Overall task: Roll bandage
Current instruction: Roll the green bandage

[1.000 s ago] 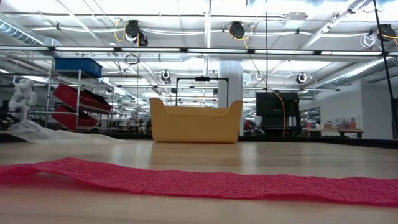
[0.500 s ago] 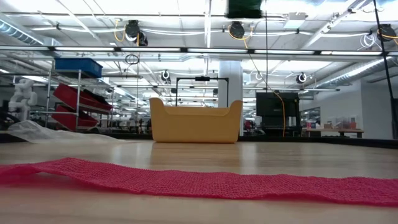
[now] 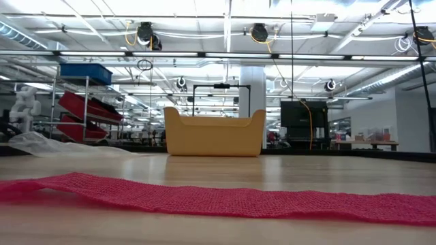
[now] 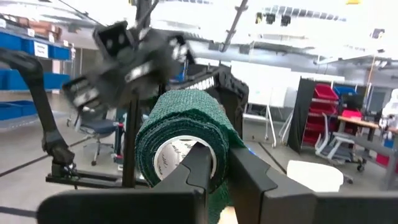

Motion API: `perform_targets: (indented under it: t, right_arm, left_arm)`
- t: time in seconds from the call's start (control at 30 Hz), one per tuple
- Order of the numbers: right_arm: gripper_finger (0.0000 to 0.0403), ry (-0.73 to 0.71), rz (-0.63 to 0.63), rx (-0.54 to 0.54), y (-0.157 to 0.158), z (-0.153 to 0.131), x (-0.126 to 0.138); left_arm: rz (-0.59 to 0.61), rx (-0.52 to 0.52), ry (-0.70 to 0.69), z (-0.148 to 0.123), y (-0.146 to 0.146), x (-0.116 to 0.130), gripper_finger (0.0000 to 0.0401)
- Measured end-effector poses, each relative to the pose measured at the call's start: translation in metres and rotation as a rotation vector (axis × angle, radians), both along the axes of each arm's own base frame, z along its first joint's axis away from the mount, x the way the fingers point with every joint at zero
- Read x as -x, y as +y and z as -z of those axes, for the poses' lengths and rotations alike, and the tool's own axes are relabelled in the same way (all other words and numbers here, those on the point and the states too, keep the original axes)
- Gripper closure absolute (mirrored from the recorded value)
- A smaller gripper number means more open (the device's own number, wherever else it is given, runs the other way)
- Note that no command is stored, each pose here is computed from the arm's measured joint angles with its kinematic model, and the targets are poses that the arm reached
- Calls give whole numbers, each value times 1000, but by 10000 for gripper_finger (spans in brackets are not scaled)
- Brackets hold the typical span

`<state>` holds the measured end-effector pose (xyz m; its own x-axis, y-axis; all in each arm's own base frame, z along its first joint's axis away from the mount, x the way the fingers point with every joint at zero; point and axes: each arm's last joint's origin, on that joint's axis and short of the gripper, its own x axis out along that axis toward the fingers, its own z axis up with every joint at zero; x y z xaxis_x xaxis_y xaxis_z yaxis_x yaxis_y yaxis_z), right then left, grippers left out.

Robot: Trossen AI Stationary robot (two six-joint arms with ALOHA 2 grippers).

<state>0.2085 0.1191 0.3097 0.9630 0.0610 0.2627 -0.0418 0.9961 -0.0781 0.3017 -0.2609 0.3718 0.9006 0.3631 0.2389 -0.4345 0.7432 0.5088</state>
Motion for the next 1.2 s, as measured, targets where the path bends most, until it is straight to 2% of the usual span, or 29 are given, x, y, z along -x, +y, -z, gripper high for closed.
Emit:
perform_targets:
  t: [0.13, 0.3, 0.37, 0.43, 0.63, 0.77, 0.87, 1.0, 1.2]
  right_arm:
    - [369, -35, -6, 19, -1, -8, 9]
    - [369, -61, 2, 36, -4, -15, 15]
    - [369, -69, 7, 42, -5, -16, 16]
    - [369, -72, 9, 47, -5, -17, 17]
    - [369, -72, 11, 53, -5, -17, 17]
    - [369, -76, 12, 52, -5, -17, 17]
    - [369, -83, 11, 49, -5, -18, 17]
    - [369, -85, 5, 33, -5, -18, 17]
    - [369, -47, -13, 6, -4, -15, 16]
  left_arm:
    - [154, 110, 32, 15, -13, -1, 186]
    - [494, 266, 124, 34, -22, -8, 186]
    - [569, 335, 145, 38, -21, -12, 186]
    - [556, 348, 183, 43, -20, -14, 186]
    - [276, 292, 229, 51, -30, 6, 186]
    - [251, 277, 238, 53, -45, 26, 186]
    - [283, 341, 233, 62, -53, 38, 186]
    - [268, 407, 260, 96, -57, 57, 186]
    - [130, 469, 227, 155, -43, 88, 187]
